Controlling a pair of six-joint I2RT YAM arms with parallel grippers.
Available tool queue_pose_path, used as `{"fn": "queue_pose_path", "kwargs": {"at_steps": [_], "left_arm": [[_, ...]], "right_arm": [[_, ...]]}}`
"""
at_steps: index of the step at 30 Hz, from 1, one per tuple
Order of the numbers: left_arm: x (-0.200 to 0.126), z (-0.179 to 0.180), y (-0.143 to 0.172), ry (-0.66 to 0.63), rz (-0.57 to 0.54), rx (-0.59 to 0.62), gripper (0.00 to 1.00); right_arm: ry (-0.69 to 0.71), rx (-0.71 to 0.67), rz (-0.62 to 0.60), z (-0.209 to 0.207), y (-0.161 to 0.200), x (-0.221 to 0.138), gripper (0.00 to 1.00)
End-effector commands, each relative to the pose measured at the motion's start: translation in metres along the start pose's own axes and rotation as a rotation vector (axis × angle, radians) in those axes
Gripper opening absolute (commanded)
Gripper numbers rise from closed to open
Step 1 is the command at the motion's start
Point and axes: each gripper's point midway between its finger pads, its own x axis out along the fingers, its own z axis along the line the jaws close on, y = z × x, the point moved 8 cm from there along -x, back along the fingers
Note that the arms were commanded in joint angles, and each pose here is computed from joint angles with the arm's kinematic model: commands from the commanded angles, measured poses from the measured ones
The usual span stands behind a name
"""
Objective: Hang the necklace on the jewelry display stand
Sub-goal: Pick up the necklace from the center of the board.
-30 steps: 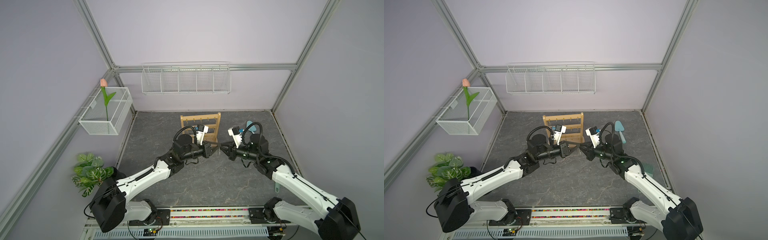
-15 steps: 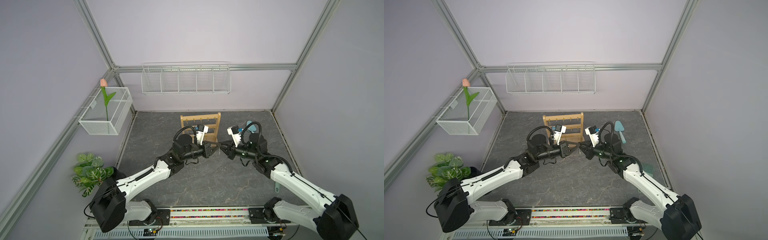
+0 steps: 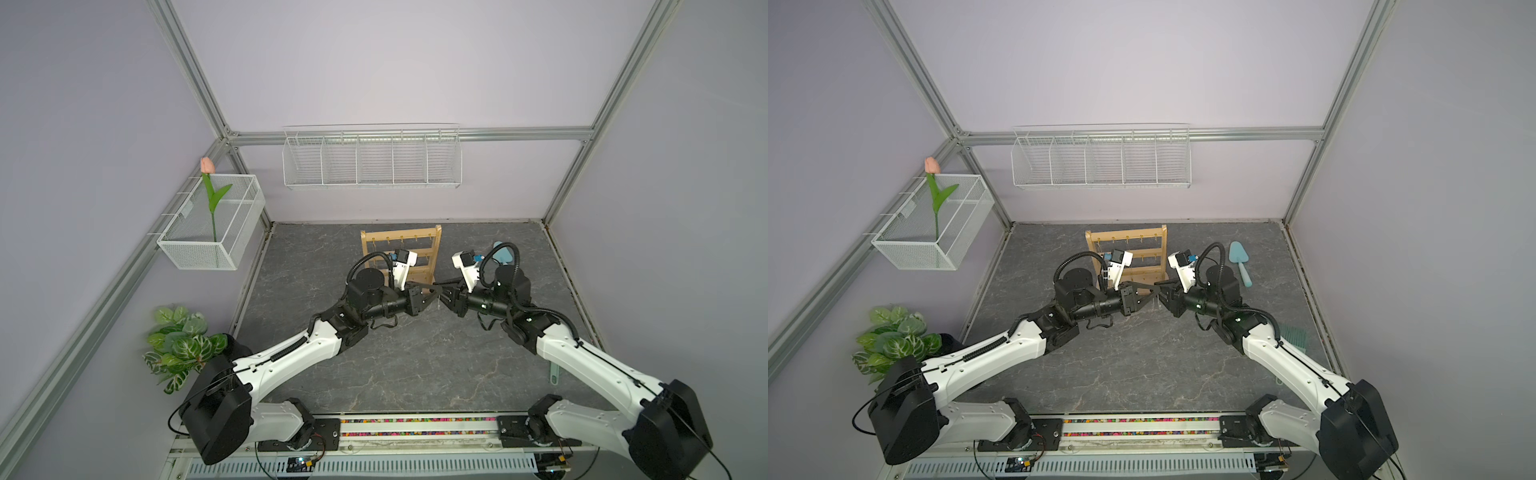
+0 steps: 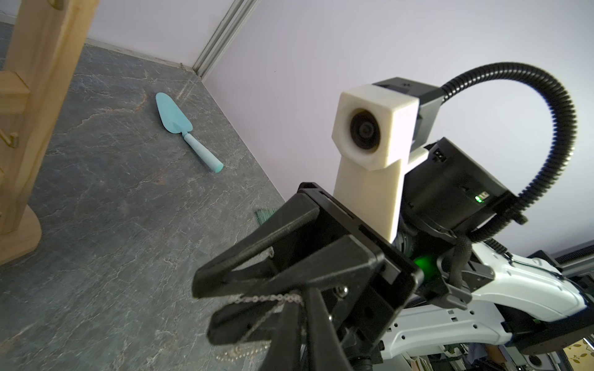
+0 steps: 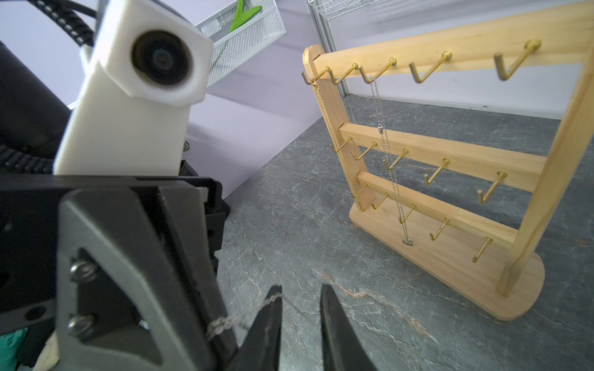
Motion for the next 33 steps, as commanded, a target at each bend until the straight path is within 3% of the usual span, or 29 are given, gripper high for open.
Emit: {"fn": "queue_pose_path", "kwargs": {"at_steps": [1, 9, 33], "left_arm": [[0.001, -0.008, -0.011, 0.03, -0.023, 0.006, 0.1], [0.0, -0.005, -0.011, 0.019, -0.029, 0.0, 0.1], [-0.004, 0.001, -0.009, -0.015, -0.047, -0.021, 0.24]], "right_arm": [[-0.042, -0.018, -0.028, 0.004, 0.0, 0.002, 0.24], [-0.043, -0.042, -0.057, 0.01, -0.002, -0.006, 0.07], [0.091, -0.021, -0.218, 0.004, -0.011, -0.022, 0.07]]}}
